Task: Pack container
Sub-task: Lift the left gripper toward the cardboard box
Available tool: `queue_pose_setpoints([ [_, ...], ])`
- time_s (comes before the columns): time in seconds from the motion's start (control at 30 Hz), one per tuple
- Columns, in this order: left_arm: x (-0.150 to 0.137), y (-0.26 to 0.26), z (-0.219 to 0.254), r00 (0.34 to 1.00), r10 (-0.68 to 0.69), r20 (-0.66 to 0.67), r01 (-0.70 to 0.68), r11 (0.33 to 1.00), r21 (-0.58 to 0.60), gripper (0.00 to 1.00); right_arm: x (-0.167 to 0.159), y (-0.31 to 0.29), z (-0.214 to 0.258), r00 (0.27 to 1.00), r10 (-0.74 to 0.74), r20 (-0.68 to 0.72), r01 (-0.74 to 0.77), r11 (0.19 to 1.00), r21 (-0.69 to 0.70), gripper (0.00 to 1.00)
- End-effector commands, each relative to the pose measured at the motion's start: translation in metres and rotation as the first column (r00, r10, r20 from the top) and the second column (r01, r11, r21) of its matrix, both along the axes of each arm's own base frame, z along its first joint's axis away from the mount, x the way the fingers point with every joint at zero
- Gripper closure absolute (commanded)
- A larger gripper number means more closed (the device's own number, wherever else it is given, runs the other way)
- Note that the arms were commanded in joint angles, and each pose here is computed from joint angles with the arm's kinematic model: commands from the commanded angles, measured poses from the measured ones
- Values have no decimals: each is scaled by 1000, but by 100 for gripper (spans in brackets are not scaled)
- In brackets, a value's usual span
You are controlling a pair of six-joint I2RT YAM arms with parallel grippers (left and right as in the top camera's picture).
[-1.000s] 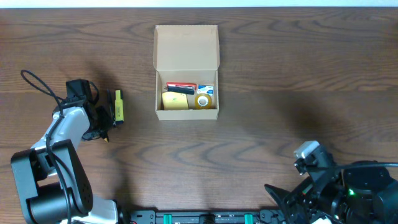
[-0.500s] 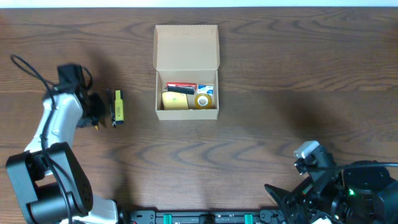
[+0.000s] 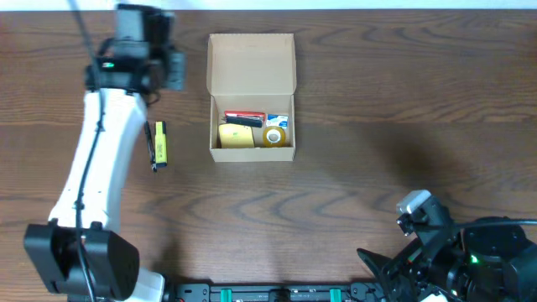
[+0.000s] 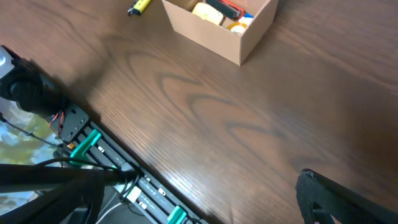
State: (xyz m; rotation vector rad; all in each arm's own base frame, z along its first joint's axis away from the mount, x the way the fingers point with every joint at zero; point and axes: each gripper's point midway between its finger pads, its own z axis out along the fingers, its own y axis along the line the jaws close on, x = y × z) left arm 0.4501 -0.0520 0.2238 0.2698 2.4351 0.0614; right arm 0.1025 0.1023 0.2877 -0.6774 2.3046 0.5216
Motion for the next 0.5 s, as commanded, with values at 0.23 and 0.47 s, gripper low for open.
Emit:
queue_pose_setpoints([
  [0.23,-2,-89,-16,991,-135,-16,133,987,-85,95,-1,1,0,1000,2,-6,-2,1000,8,1],
  [0.47,-25,-119,-73,974,-14,-228,-24,987,-162,94,-1,1,0,1000,2,-6,-2,1000,8,1],
])
